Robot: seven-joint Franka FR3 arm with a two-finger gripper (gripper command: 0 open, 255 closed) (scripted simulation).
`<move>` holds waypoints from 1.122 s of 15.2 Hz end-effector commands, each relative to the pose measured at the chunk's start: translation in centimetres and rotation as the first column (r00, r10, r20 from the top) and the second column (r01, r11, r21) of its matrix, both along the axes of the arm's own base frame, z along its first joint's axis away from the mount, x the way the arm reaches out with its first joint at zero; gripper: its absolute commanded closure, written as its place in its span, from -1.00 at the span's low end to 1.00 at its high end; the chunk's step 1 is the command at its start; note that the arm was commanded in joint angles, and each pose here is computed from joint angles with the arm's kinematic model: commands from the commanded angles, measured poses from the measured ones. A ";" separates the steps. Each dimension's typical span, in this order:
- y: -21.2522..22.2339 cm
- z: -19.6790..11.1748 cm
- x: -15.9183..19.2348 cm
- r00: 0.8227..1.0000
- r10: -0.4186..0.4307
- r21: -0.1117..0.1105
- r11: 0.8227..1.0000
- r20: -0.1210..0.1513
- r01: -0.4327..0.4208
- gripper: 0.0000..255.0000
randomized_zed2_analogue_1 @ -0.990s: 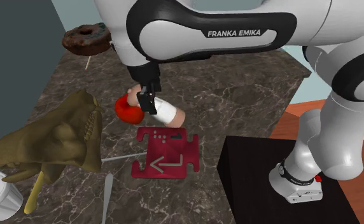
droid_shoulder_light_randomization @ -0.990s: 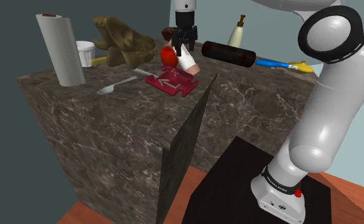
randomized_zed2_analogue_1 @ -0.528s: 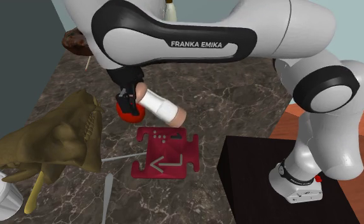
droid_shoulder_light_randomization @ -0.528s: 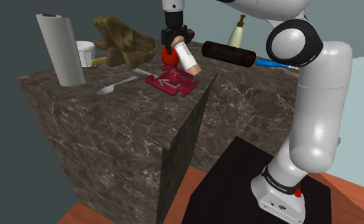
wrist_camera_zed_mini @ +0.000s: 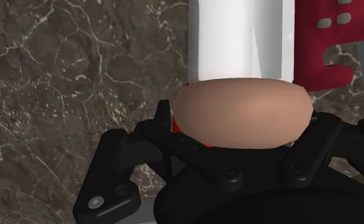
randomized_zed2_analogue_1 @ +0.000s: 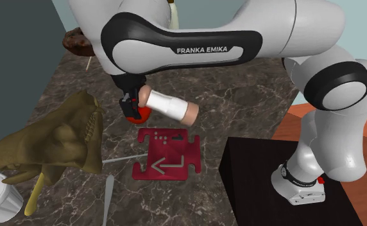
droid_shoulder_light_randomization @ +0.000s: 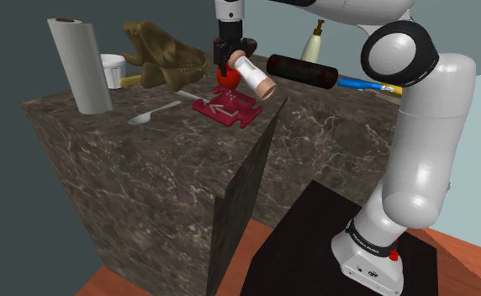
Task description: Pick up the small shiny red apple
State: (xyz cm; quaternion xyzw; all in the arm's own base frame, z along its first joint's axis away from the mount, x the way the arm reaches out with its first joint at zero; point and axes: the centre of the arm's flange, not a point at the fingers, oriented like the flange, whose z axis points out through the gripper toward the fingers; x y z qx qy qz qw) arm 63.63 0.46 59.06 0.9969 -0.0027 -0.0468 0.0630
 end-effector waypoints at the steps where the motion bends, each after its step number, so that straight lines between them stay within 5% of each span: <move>1: -0.1 -1.7 0.3 1.000 -0.001 0.001 1.000 -0.030 0.001 1.00; 7: -0.4 -2.0 0.9 1.000 -0.001 0.002 1.000 -0.030 0.001 1.00; 17: 0.2 3.3 0.5 1.000 -0.001 0.001 1.000 -0.030 0.001 1.00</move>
